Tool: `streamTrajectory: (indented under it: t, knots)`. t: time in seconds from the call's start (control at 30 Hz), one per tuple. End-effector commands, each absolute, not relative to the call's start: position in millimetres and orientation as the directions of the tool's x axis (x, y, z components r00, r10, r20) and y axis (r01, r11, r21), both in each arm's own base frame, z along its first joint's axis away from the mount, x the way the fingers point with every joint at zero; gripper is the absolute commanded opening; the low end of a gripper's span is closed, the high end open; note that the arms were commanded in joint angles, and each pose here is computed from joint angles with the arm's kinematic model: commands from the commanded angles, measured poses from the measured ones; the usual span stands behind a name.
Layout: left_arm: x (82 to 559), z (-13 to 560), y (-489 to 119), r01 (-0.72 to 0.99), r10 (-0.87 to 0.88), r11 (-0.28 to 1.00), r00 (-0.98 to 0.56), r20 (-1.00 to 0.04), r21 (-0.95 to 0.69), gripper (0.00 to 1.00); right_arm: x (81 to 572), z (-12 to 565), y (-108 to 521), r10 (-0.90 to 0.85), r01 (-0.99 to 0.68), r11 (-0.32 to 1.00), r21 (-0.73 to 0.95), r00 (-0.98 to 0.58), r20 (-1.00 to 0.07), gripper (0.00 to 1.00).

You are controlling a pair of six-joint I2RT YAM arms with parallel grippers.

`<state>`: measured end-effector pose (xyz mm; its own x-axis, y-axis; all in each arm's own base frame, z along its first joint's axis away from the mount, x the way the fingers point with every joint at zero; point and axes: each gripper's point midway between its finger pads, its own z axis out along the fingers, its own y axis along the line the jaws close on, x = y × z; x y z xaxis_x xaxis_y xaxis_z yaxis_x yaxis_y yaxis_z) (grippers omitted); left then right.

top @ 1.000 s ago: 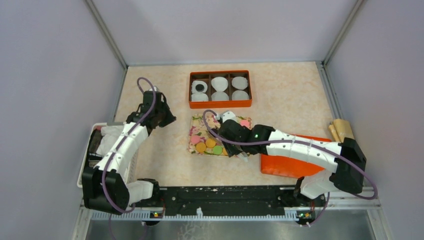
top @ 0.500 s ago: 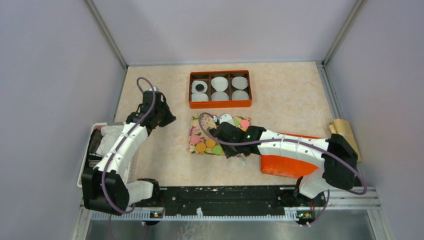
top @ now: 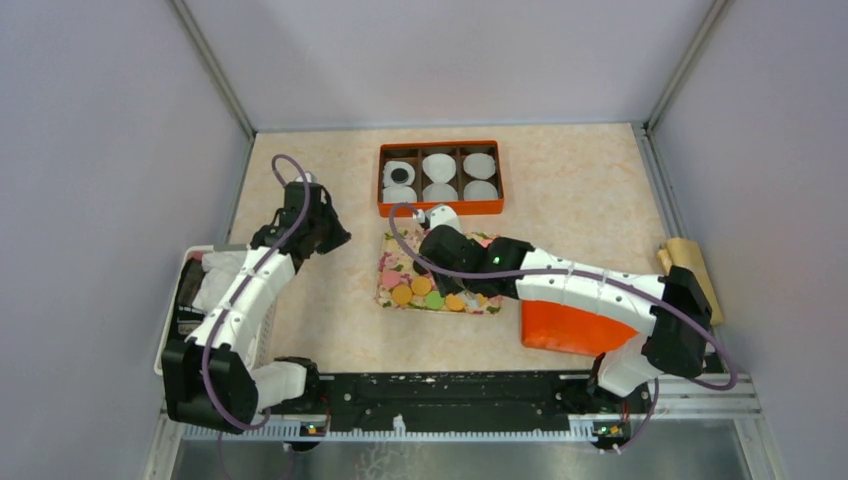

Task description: Pack the cookies

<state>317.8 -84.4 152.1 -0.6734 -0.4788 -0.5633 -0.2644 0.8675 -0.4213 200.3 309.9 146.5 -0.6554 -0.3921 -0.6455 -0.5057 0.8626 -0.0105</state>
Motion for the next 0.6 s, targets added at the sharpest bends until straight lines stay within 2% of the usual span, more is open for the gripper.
streamTrajectory:
  t: [0.0, 0.13, 0.27, 0.57]
  knots:
    - [322.5, 171.3, -76.3, -0.263, -0.486, 0.868, -0.62, -0.615, -0.421, 0.0, 219.2, 203.9, 328.1, -0.315, -0.499, 0.866, 0.013, -0.565, -0.762, 0.02]
    - [322.7, 173.1, -72.7, -0.27, -0.484, 0.872, -0.61, -0.627, -0.409, 0.0, 226.8, 211.5, 335.4, -0.334, -0.505, 0.863, -0.016, -0.546, -0.768, 0.02]
    - [323.2, 173.2, -72.2, -0.269, -0.48, 0.874, -0.611, -0.63, -0.405, 0.0, 223.9, 192.3, 333.6, -0.388, -0.512, 0.857, -0.053, -0.575, -0.72, 0.1]
    - [323.4, 168.6, -74.3, -0.269, -0.481, 0.873, -0.622, -0.618, -0.408, 0.0, 200.0, 157.4, 315.5, -0.372, -0.512, 0.859, 0.011, -0.639, -0.674, 0.13]
